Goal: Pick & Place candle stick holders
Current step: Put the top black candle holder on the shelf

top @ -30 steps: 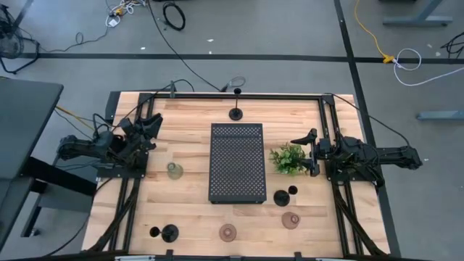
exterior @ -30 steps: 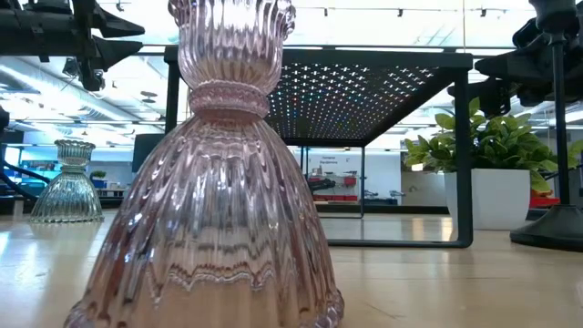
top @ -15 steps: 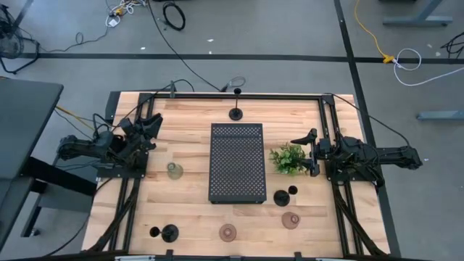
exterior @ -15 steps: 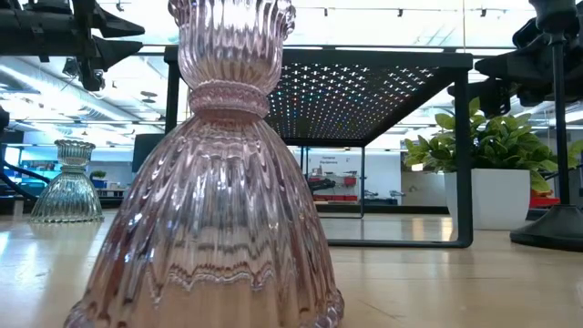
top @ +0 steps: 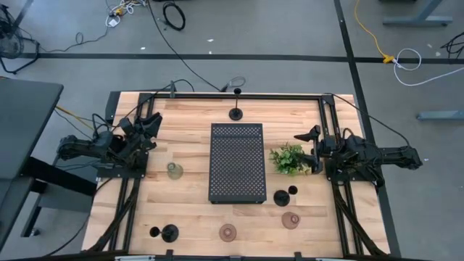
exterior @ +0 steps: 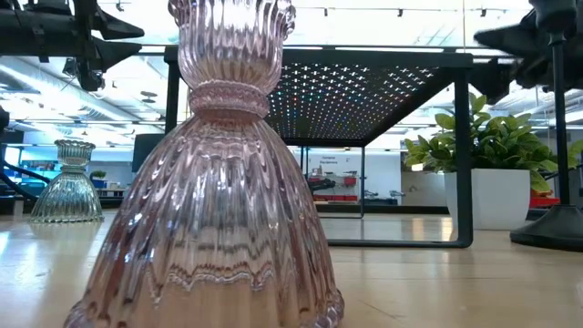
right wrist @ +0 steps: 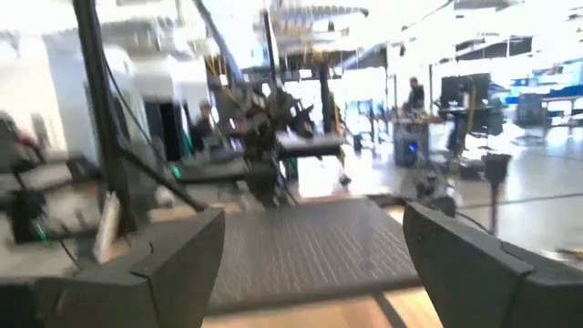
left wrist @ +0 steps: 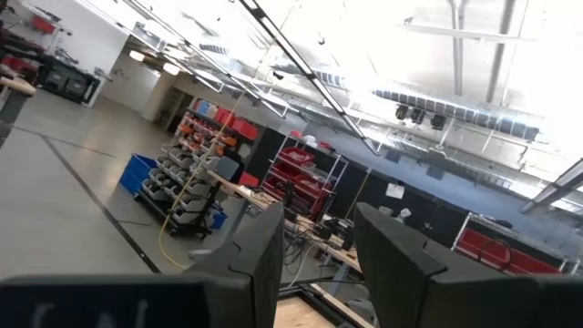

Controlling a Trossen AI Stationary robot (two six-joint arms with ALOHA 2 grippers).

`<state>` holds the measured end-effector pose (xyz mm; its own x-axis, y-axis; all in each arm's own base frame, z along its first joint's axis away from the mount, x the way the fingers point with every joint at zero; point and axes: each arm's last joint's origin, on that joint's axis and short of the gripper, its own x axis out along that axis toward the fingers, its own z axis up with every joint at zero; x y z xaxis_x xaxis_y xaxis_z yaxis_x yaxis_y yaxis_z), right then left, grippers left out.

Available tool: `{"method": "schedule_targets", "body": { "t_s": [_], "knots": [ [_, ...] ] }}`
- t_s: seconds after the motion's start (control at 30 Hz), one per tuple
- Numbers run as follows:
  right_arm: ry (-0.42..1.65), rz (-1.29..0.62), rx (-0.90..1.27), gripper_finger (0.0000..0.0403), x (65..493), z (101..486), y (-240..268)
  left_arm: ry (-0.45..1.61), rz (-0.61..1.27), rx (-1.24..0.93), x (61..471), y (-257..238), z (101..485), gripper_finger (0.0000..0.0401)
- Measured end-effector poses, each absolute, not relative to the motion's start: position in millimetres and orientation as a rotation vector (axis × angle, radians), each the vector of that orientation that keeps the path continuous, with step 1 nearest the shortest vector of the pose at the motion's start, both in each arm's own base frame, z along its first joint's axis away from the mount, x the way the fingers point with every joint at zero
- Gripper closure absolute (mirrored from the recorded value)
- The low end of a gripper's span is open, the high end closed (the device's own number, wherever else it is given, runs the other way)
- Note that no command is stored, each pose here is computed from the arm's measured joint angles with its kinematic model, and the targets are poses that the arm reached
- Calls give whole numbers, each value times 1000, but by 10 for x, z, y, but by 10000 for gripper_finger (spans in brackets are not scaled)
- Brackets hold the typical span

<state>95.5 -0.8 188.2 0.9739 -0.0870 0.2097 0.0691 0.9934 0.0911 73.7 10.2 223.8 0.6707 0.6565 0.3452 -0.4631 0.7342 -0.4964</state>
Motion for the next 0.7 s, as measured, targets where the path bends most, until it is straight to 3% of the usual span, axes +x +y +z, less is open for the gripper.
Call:
{"method": "schedule_targets", "body": {
  "t_s": [0.33,0.7],
  "knots": [
    [-397,-91,187,69,904,2044,-20,-526,644,-380,743,100,2231,263],
    [-405,-95,302,69,903,2043,-27,-511,649,-372,750,100,2218,263]
  ]
}}
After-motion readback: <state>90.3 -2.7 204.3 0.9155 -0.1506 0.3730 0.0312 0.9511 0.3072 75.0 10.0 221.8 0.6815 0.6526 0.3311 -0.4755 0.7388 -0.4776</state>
